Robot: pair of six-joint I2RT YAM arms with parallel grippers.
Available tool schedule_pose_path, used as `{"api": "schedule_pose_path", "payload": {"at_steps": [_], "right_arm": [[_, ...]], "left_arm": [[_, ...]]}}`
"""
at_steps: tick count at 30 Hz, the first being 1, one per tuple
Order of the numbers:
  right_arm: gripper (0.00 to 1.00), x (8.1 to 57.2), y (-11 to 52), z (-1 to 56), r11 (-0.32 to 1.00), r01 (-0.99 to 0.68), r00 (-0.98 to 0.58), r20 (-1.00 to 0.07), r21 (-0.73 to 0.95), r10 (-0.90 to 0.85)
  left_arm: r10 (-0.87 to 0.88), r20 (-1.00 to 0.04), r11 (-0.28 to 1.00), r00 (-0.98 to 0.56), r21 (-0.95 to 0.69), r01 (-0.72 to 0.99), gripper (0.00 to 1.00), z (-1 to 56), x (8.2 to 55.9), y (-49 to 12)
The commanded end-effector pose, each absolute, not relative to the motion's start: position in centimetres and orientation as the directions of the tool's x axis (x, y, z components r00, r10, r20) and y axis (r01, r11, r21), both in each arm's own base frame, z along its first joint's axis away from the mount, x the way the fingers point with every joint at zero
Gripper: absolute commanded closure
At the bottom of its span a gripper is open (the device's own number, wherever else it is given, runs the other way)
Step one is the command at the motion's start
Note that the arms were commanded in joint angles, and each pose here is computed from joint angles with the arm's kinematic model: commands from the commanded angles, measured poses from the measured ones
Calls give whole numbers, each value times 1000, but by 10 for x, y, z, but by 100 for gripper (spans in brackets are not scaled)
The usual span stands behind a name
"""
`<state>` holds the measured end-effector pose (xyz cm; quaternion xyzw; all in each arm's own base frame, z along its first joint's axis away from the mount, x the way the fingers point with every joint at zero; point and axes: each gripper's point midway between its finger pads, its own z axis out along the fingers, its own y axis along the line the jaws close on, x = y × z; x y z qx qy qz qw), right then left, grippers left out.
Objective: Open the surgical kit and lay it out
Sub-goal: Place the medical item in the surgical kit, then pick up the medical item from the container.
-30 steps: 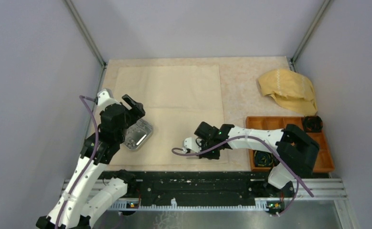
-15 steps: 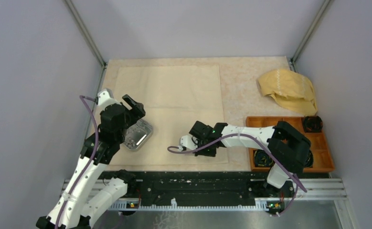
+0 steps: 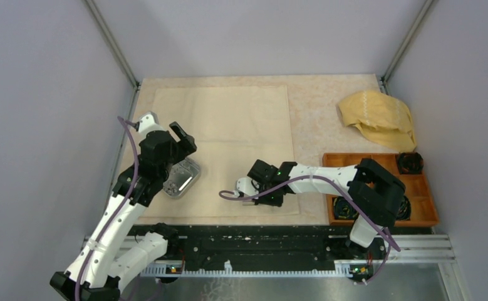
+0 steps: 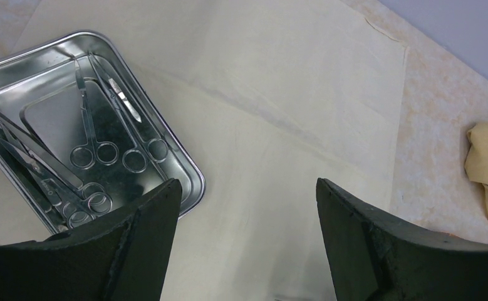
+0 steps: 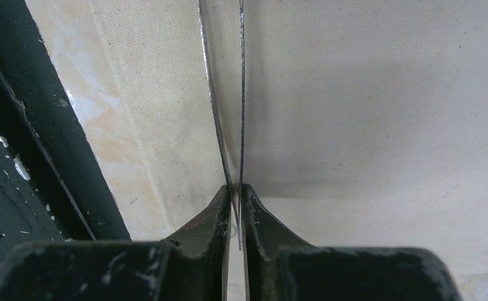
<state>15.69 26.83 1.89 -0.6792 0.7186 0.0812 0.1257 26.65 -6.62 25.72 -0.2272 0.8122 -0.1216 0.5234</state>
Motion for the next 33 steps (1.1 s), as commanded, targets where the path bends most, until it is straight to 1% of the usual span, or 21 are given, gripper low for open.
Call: {"api": "schedule_pose_path", "payload": {"at_steps": [1, 6, 10, 11, 13, 14, 16, 19, 20, 22, 25, 27, 31, 33], "right_arm": [[88, 157, 283, 25, 58, -996, -32, -331, -69, -943], [75, 158, 284, 35, 57, -995, -23, -344, -86, -939], [63, 162, 285, 59, 100, -988, -46, -388, -119, -921], [59, 164, 284, 67, 122, -983, -57, -404, -137, -913], [49, 172, 282, 84, 192, -965, -93, -451, -179, -888], [45, 175, 281, 92, 230, -954, -113, -482, -192, -869], [41, 185, 280, 107, 343, -922, -190, -565, -177, -803], [37, 204, 275, 130, 514, -854, -320, -693, -85, -646], [36, 206, 274, 133, 538, -842, -349, -716, -44, -605], [36, 212, 271, 138, 572, -820, -376, -740, -15, -557], [36, 217, 267, 137, 584, -811, -379, -733, -31, -565], [35, 218, 266, 135, 581, -813, -376, -723, -44, -580], [35, 219, 266, 131, 573, -817, -373, -709, -53, -598], [35, 220, 267, 132, 570, -820, -367, -713, -55, -598]], "left_arm": [[-504, -808, 863, -305, -465, -195, 15, 279, 271, -70], [-501, -808, 865, -310, -462, -195, 15, 277, 273, -71], [-479, -813, 877, -330, -435, -203, 14, 270, 273, -70], [-474, -813, 880, -337, -426, -210, 13, 266, 273, -69], [-463, -812, 885, -355, -402, -234, 11, 254, 270, -65], [-465, -807, 883, -365, -390, -263, 10, 246, 268, -61], [-487, -782, 862, -389, -359, -357, 2, 225, 259, -49], [-547, -716, 800, -434, -294, -523, 2, 190, 242, -22], [-570, -685, 781, -455, -277, -560, 3, 179, 240, -14], [-608, -606, 756, -513, -245, -607, 4, 157, 238, -4], [-651, -506, 721, -566, -179, -669, 6, 132, 238, 8], [-651, -454, 723, -608, -129, -678, 8, 118, 243, 11], [-681, -403, 696, -611, -97, -712, 15, 102, 264, 25], [-680, -422, 687, -600, -81, -722, 22, 97, 276, 39]]}}
